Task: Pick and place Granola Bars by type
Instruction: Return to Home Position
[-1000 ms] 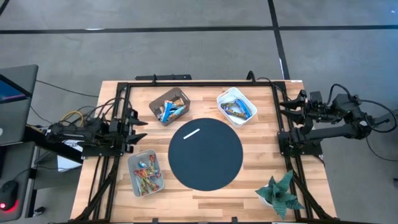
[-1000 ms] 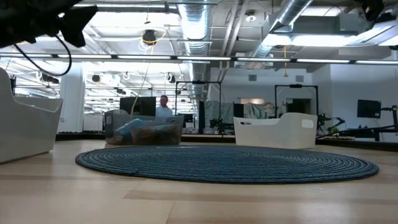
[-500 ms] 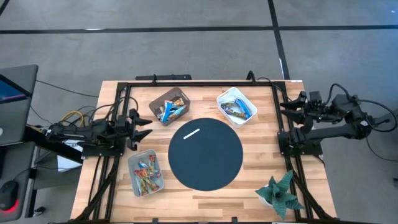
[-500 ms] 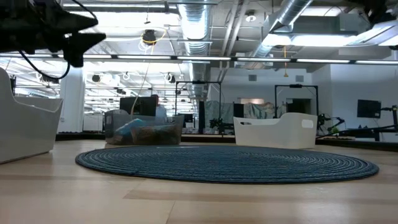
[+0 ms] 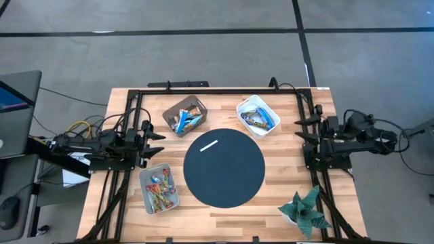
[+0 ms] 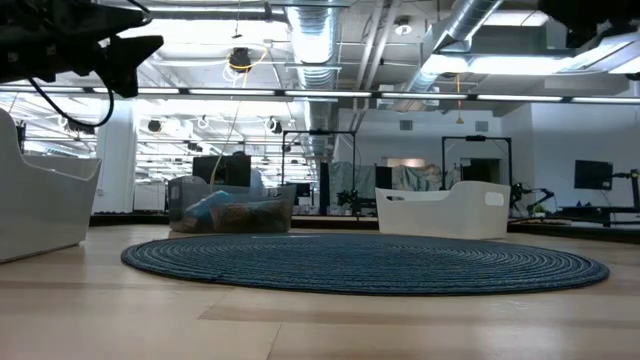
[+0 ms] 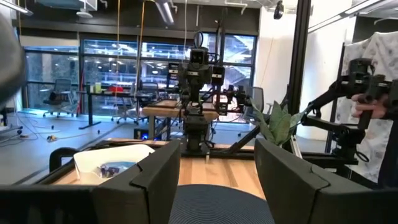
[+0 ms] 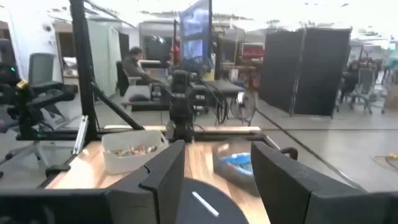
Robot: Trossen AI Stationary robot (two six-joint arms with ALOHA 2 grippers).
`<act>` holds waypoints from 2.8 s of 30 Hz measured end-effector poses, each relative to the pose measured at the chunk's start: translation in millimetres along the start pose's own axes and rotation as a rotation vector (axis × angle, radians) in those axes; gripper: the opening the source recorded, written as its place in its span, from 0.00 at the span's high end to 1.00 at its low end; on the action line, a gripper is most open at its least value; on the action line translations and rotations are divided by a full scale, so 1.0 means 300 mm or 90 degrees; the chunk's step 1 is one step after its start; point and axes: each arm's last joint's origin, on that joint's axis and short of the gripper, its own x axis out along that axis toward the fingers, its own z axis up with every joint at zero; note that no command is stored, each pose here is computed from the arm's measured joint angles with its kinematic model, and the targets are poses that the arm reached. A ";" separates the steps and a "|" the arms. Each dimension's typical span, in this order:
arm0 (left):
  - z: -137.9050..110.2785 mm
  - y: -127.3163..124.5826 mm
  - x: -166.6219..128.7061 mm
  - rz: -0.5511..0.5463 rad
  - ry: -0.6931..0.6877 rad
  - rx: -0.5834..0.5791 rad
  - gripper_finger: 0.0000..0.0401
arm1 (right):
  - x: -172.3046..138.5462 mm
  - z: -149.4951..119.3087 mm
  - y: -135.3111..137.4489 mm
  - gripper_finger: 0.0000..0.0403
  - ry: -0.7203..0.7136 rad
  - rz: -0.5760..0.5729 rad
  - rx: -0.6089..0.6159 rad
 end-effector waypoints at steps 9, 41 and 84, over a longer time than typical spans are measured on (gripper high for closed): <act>-0.002 0.001 0.000 0.008 0.002 0.018 0.50 | 0.061 -0.072 0.025 0.56 -0.042 0.065 -0.020; -0.004 -0.002 0.000 -0.014 0.007 0.011 0.50 | 0.160 -0.315 0.066 0.56 -0.136 0.106 0.013; -0.072 -0.007 -0.007 -0.054 0.144 -0.021 0.50 | 0.168 -0.401 0.068 0.56 0.038 0.078 0.072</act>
